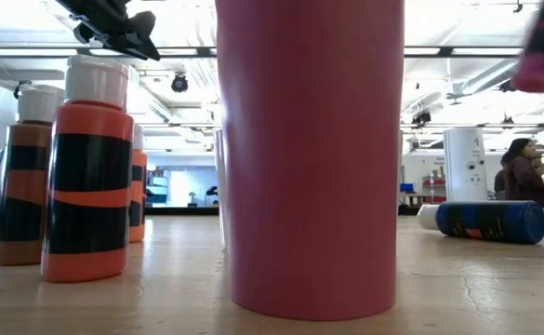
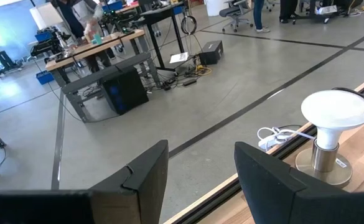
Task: Pick & Place Paint Supplies
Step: Put the dark pink paint bottle into the white bin
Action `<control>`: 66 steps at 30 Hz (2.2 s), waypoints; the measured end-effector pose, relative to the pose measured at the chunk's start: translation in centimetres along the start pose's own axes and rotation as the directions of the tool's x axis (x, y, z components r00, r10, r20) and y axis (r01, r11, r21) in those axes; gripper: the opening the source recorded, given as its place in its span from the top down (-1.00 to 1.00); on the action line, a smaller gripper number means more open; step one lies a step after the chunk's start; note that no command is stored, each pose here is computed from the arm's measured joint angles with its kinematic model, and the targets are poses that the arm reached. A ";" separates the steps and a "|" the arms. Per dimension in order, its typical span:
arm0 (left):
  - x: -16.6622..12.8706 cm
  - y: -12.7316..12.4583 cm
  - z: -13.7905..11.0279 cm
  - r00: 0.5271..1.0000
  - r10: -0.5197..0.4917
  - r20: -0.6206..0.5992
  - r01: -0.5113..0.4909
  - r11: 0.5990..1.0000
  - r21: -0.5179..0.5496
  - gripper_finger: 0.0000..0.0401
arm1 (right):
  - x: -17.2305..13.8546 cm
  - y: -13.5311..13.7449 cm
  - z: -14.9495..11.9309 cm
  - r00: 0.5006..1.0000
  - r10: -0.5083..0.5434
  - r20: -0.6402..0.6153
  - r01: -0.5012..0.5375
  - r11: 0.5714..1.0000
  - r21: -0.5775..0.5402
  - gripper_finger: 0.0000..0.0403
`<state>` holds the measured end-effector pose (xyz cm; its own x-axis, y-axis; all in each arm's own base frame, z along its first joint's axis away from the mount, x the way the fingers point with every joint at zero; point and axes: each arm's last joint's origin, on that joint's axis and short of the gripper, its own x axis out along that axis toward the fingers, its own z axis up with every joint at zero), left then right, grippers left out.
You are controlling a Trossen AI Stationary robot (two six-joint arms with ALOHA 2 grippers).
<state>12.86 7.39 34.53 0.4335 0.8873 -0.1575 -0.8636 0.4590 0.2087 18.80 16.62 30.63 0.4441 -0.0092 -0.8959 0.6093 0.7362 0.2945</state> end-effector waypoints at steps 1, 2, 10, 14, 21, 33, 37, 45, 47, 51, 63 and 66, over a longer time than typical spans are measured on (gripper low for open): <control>0.0 0.0 0.0 1.000 0.000 0.000 0.000 1.000 0.000 0.05 | -0.2 0.1 0.5 1.000 0.007 0.007 -0.007 1.000 -0.011 0.45; 0.0 0.0 0.0 1.000 0.000 0.000 0.000 1.000 0.000 0.05 | -0.4 0.2 1.1 1.000 0.014 0.014 -0.014 1.000 -0.021 0.45; 0.0 0.0 0.0 1.000 0.000 0.000 0.000 1.000 0.000 0.05 | -1.3 0.9 5.3 0.996 0.044 0.077 -0.035 0.993 -0.117 0.45; 0.0 0.0 0.0 1.000 0.000 0.000 0.000 1.000 0.000 0.05 | -1.0 1.3 7.0 0.995 0.035 0.095 -0.018 0.985 -0.172 0.45; 0.0 0.0 0.0 1.000 0.000 0.000 0.000 1.000 0.000 0.05 | 0.8 2.2 9.7 0.999 0.013 0.046 -0.003 0.976 -0.218 0.45; 0.0 0.0 0.0 1.000 0.000 0.000 0.000 1.000 0.000 0.05 | 5.5 5.4 13.9 0.999 -0.009 -0.037 -0.001 0.961 -0.278 0.45; 0.0 0.0 0.0 1.000 0.000 0.000 0.000 1.000 0.000 0.05 | 6.4 6.5 15.1 0.999 -0.024 -0.046 0.011 0.963 -0.271 0.45; 0.0 0.0 0.0 1.000 0.000 0.000 0.000 1.000 0.000 0.05 | 8.4 7.2 16.8 0.990 -0.105 -0.094 0.080 0.969 -0.236 0.45; 0.0 0.0 0.0 1.000 0.000 0.000 0.000 1.000 0.000 0.05 | 9.1 7.4 17.1 0.989 -0.101 -0.109 0.075 0.972 -0.225 0.45; 0.0 0.0 0.0 1.000 0.000 0.000 0.000 1.000 0.000 0.05 | 10.3 7.7 17.4 0.982 -0.117 -0.150 0.081 0.971 -0.226 0.45; 0.0 0.0 0.0 1.000 0.000 0.000 0.000 1.000 0.000 0.05 | 13.7 6.1 17.2 0.954 -0.207 -0.215 0.185 0.976 -0.118 0.45; 0.0 0.0 0.0 1.000 0.000 0.000 0.000 1.000 0.000 0.05 | 14.2 5.7 17.4 0.953 -0.211 -0.216 0.192 0.976 -0.104 0.45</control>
<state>12.86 7.39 34.53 0.4334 0.8873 -0.1574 -0.8637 0.4589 0.2085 40.01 8.96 25.40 0.1530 -0.0178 -0.9881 0.6117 0.7870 0.0805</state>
